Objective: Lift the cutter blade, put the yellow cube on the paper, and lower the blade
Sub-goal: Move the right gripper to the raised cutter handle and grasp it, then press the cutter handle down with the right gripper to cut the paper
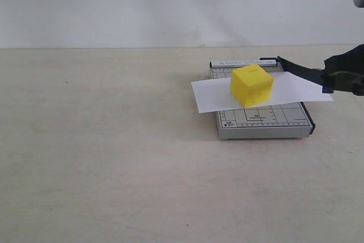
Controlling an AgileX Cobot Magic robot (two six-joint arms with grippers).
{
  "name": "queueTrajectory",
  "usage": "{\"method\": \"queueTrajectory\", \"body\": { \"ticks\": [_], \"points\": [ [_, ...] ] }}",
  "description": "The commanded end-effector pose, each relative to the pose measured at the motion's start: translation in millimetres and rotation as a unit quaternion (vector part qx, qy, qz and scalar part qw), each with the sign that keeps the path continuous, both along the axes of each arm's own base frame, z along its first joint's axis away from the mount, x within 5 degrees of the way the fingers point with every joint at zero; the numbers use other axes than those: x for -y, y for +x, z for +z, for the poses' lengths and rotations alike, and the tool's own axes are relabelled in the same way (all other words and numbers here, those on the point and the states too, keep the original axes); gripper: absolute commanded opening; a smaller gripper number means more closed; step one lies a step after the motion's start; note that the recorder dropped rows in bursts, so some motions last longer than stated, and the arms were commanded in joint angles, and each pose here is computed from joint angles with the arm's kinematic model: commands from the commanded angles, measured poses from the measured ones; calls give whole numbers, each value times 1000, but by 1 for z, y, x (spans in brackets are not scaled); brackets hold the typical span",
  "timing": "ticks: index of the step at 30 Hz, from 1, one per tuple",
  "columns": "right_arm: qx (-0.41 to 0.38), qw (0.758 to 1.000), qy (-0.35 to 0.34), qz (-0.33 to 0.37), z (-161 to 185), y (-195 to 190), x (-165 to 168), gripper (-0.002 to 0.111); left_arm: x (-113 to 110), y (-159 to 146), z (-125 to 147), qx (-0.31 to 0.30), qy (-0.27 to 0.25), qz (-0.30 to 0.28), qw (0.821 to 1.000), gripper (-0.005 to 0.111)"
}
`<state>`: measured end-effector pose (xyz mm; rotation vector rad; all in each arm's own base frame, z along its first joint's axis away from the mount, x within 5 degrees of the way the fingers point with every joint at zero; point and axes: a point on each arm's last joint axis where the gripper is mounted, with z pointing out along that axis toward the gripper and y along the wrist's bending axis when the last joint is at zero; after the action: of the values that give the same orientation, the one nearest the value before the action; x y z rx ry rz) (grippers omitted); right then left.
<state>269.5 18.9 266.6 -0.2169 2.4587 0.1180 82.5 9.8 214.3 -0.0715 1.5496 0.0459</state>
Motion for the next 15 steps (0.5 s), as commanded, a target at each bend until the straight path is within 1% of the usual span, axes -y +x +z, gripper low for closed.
{"method": "queueTrajectory", "body": {
  "ticks": [1,15],
  "points": [
    [-33,999,9,9,-4,-5,-3,0,0,0,-1,-3,-2,2,1000,4],
    [-57,998,17,6,-6,-8,-4,0,0,0,-1,-3,-2,2,1000,4]
  ]
}}
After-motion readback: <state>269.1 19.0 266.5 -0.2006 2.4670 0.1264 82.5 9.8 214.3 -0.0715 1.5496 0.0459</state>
